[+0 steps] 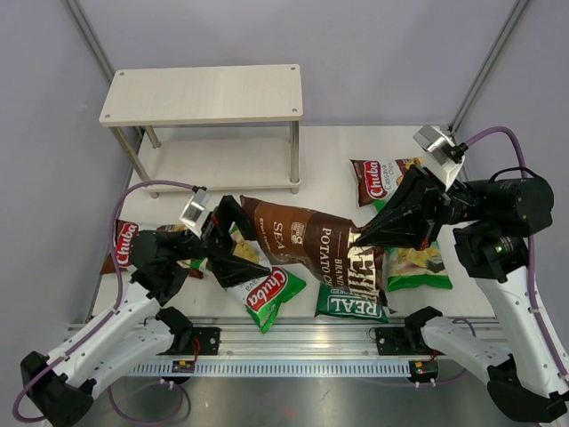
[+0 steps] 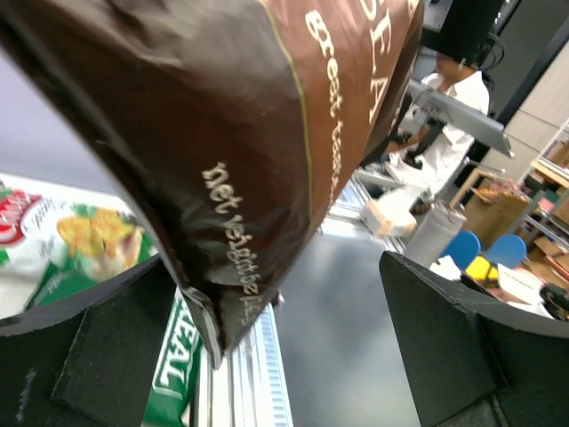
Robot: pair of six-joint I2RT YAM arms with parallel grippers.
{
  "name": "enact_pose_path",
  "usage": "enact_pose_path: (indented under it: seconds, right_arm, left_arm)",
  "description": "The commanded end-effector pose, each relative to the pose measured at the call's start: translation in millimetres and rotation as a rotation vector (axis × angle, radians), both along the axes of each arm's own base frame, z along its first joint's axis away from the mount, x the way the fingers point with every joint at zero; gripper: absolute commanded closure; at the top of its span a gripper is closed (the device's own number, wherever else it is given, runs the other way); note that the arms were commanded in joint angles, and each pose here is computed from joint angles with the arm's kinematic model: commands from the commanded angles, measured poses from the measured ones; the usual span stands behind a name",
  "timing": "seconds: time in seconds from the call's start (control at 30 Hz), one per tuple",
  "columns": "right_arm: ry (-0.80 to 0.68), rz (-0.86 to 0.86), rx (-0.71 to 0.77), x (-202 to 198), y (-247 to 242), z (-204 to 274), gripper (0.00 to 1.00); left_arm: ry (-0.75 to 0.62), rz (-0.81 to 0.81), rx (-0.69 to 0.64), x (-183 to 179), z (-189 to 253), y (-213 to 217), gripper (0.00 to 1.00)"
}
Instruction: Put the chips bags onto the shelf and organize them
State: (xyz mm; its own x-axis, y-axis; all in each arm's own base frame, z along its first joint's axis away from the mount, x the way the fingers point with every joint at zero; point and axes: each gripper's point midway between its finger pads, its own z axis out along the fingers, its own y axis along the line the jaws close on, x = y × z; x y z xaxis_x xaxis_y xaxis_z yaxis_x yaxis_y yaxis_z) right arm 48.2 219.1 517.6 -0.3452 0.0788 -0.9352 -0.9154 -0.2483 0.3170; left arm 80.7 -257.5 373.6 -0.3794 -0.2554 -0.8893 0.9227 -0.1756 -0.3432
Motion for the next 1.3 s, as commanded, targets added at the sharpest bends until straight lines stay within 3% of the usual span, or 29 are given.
enact_pose_path:
  seconds: [0.0,0.17,0.3,0.33,0.4,0.43,0.5,0.57,0.6,0.63,0.7,0.73,0.77,0.83,0.87,1.07,1.27]
  right_arm:
    - [-0.049,0.041,0.059,-18,-6,15,1.0]
    - [-0.046,0.052,0.038,-14,-4,7,1.0]
    - [-0.083,0.005,0.006,-1,0,1,1.0]
    - [-0.055,0.001,-0.014,1,1,-4,1.0]
    - [-0.083,-0.021,-0.008,7,3,-2,1.0]
    - [-0.043,-0.028,-0.029,12,5,-7,1.0]
    - [-0.026,-0.086,-0.042,23,7,-8,0.98]
    - [-0.053,-0.174,-0.066,42,11,-14,0.85]
    - [-0.071,-0.263,-0.062,54,10,-7,0.7]
    - [-0.017,-0.324,-0.116,62,8,-19,0.45]
    - [-0.056,-0.459,-0.142,79,1,-21,0.14]
    - [-0.023,-0.567,-0.185,94,-7,-31,0.04]
    - [-0.031,-0.603,-0.198,98,-11,-33,0.01]
    - [0.001,-0.647,-0.229,102,-15,-44,0.0]
    - [0.01,-0.646,-0.235,102,-15,-48,0.01]
    - [0.026,-0.694,-0.259,99,-24,-71,0.01]
    - [0.009,-0.686,-0.185,77,-31,-63,0.01]
  left_arm:
    - [-0.079,0.074,-0.167,1,44,9,0.01]
    - [-0.037,0.037,-0.224,4,57,3,0.05]
    - [-0.046,-0.017,-0.237,-2,61,-2,0.34]
    - [-0.044,-0.026,-0.233,-4,60,-3,0.45]
    - [-0.042,-0.025,-0.229,-5,54,-3,0.52]
    - [-0.045,-0.026,-0.233,-7,54,-2,0.61]
    - [-0.042,-0.014,-0.235,-7,49,0,0.66]
    - [-0.048,0.01,-0.237,-6,49,2,0.69]
    - [-0.03,0.026,-0.215,-4,45,2,0.7]
    - [-0.023,0.043,-0.208,-3,45,3,0.72]
    - [0.016,0.123,-0.161,11,36,1,0.75]
    - [0.01,0.153,-0.169,10,39,6,0.77]
    - [0.011,0.21,-0.177,17,41,9,0.8]
    - [0.025,0.256,-0.179,18,40,17,0.83]
    - [0.033,0.284,-0.194,21,42,20,0.9]
    - [0.068,0.305,-0.253,19,57,30,1.0]
    - [0.226,0.426,-0.24,48,53,32,1.0]
